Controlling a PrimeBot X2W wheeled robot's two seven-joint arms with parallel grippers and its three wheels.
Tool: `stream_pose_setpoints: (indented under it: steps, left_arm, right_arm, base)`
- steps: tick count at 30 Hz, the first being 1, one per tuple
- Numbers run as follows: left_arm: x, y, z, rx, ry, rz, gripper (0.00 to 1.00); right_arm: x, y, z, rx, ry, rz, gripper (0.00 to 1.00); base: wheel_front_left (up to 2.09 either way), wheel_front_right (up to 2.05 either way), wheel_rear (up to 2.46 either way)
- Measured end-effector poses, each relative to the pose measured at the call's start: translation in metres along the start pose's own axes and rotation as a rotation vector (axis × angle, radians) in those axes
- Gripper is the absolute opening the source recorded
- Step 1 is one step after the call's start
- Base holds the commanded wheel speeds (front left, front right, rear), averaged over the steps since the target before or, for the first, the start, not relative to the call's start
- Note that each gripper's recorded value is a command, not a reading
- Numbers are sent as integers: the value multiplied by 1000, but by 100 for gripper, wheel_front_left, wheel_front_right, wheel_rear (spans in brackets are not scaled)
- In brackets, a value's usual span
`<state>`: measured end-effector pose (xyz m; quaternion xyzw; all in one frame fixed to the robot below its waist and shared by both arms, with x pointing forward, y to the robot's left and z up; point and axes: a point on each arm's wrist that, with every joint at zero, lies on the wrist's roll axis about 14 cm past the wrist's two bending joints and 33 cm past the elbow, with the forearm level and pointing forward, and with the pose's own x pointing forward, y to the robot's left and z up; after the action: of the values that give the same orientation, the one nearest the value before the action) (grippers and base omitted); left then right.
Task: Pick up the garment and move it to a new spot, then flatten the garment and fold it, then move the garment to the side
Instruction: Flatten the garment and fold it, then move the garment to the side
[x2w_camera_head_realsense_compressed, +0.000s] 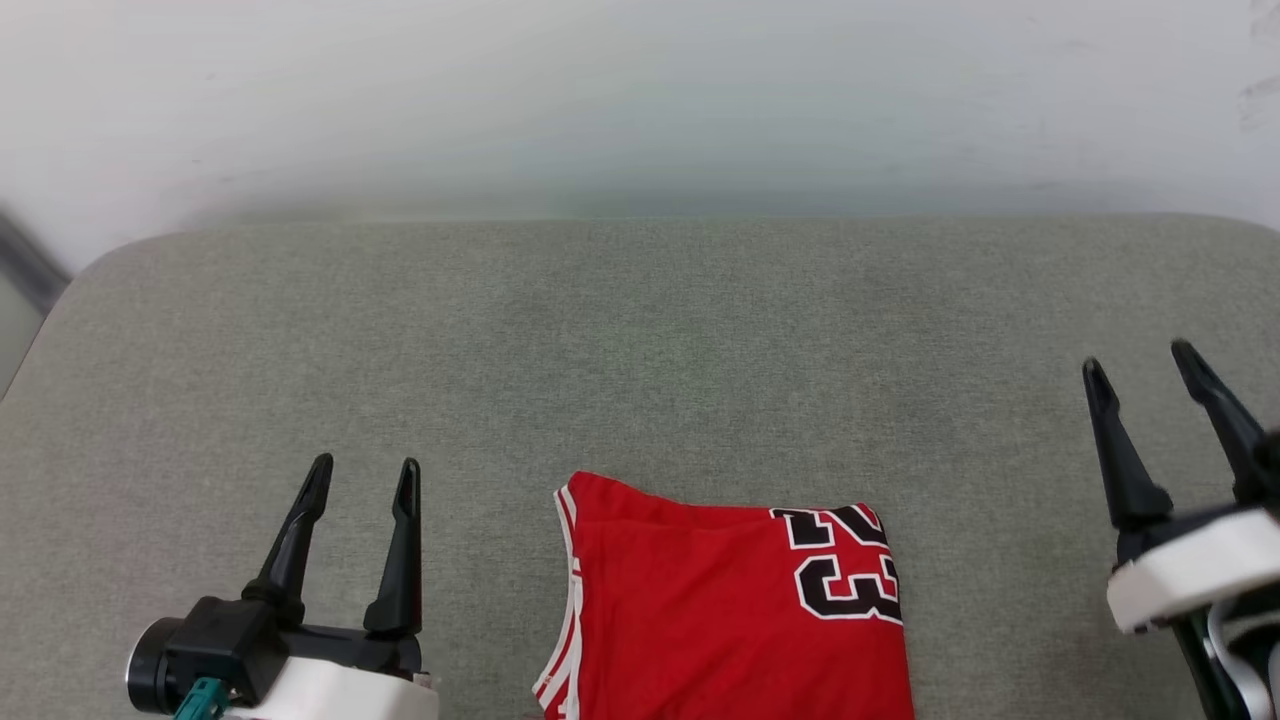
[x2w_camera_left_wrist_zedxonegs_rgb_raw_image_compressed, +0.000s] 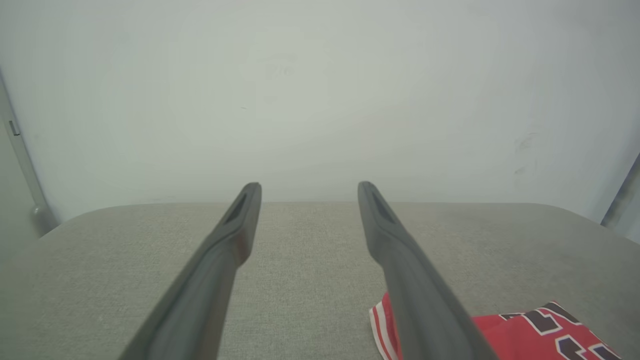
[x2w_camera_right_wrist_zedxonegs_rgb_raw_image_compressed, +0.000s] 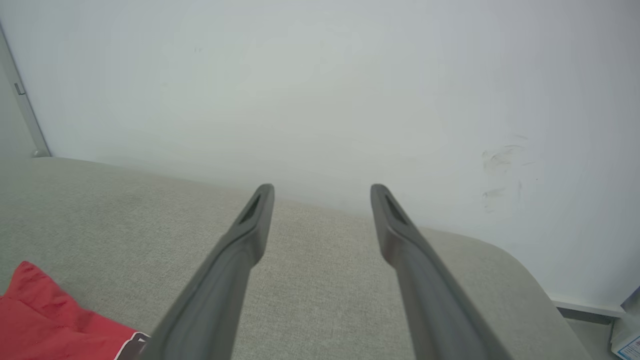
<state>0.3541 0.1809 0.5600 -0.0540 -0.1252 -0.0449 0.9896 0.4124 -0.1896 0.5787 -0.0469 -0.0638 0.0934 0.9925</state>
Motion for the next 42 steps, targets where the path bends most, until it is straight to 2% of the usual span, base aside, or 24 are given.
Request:
stream_pose_setpoints:
  steps: [4, 11, 28, 32, 37, 42]
  left_arm:
    - [0, -4, -4, -5, 13, -13, 100]
    - [-6, -5, -4, -8, 16, -12, 100]
    - [-15, -6, 4, -2, 0, -13, 100]
    - [-14, -8, -1, 5, 16, -23, 100]
    - [-10, -5, -5, 6, 25, -18, 100]
    - [-8, -2, -14, 4, 53, -5, 100]
  right_arm:
    - [-20, -3, -4, 52, -27, -47, 100]
    - [-40, 12, -6, 120, -50, -59, 100]
    - [-50, 34, -10, 142, -26, -27, 100]
    - [-50, 43, -29, 162, 85, 12, 100]
    - [-60, 66, -71, 170, 384, 144, 100]
    - [-71, 82, -98, 179, 642, 246, 100]
  base:
    - [0, 0, 0]
    - [0, 0, 0]
    - [0, 0, 0]
    - [0, 0, 0]
    - [0, 0, 0]
    - [0, 0, 0]
